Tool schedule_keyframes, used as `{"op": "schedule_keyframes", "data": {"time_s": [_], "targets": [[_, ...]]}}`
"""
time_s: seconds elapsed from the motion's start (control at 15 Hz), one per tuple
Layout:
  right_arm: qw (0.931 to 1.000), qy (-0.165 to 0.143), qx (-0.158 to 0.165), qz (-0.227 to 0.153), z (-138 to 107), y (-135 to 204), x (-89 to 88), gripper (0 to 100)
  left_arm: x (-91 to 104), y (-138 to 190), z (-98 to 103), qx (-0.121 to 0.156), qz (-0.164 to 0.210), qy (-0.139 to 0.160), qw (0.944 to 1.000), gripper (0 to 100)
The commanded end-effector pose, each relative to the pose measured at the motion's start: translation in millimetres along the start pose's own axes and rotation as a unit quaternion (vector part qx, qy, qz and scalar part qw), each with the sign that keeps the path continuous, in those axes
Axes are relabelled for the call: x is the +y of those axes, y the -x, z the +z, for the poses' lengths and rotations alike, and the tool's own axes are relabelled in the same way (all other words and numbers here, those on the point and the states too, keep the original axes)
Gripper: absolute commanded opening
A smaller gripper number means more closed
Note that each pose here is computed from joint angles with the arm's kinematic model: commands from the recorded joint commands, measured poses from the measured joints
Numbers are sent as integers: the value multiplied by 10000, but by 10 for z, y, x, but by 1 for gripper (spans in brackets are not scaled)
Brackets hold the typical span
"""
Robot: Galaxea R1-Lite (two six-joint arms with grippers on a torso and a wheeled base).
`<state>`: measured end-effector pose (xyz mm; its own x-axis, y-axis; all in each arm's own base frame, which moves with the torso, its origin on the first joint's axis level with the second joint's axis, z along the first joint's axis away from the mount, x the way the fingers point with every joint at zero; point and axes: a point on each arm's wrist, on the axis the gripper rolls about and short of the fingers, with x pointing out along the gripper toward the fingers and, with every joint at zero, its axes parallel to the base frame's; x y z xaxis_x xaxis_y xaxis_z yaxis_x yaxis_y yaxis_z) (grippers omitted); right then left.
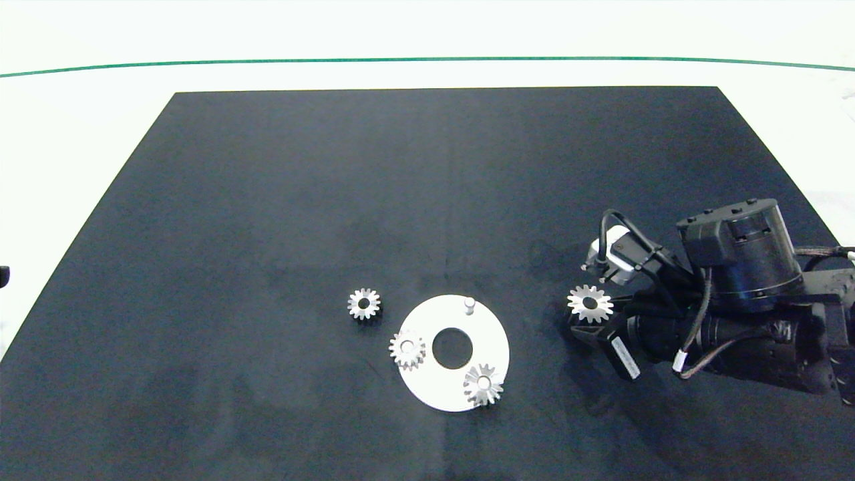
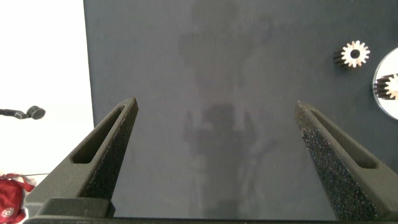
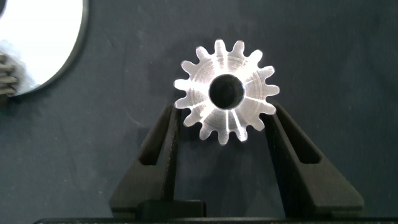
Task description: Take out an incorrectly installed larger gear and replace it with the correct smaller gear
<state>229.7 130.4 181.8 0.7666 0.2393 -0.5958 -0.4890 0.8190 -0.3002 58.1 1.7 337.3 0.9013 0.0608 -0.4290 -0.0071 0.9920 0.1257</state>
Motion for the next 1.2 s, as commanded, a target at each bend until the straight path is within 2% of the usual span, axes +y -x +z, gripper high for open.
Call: {"op": "schedule_keyframes", "data": {"time_s": [0.07,0.2,0.33,0.4,0.47,0.53,0.67,0.8,0.87,0.93,1.0,1.07,1.13,1.2], "targets": [[10000,4,-38,-18,-30,67,-5,100,0,1,-4,19,-4,-3,10000,100],[9999,-3,-102,-12,-56,146,-9,100,0,1,-5,20,4,-3,10000,100],[9995,-15,-330,9,-70,317,-14,100,-1,-9,-8,43,1,-12,10000,100],[9985,-43,-549,62,-47,427,17,100,-2,-7,-12,42,-7,-35,10000,100],[9956,-248,-899,41,-9,600,24,100,-1,23,-22,4,-2,-33,10000,100],[9899,-417,-1352,-53,15,873,-34,100,-1,84,-36,-89,-6,14,10000,100],[9761,-494,-2103,-220,100,1317,-161,100,-18,115,12,-245,-226,155,9993,100],[9650,-546,-2553,-262,91,1632,-218,100,-106,17,184,-283,-874,-103,9957,100],[9620,-509,-2673,-215,88,1696,-212,100,-130,-13,227,-276,-979,-126,9947,100],[9504,-437,-3080,11,91,1898,-180,100,-180,-141,296,-129,-1081,-134,9940,100],[9432,-414,-3293,150,75,2029,-175,100,-236,-191,306,-52,-1281,-254,9914,100],[9380,-349,-3440,251,42,2120,-165,100,-344,-210,295,42,-1718,-515,9838,100],[9352,-256,-3527,172,8,2184,-179,100,-455,-290,311,204,-1977,-706,9775,100],[9338,-221,-3572,50,-16,2224,-199,100,-519,-385,334,347,-2017,-770,9758,100]]}}
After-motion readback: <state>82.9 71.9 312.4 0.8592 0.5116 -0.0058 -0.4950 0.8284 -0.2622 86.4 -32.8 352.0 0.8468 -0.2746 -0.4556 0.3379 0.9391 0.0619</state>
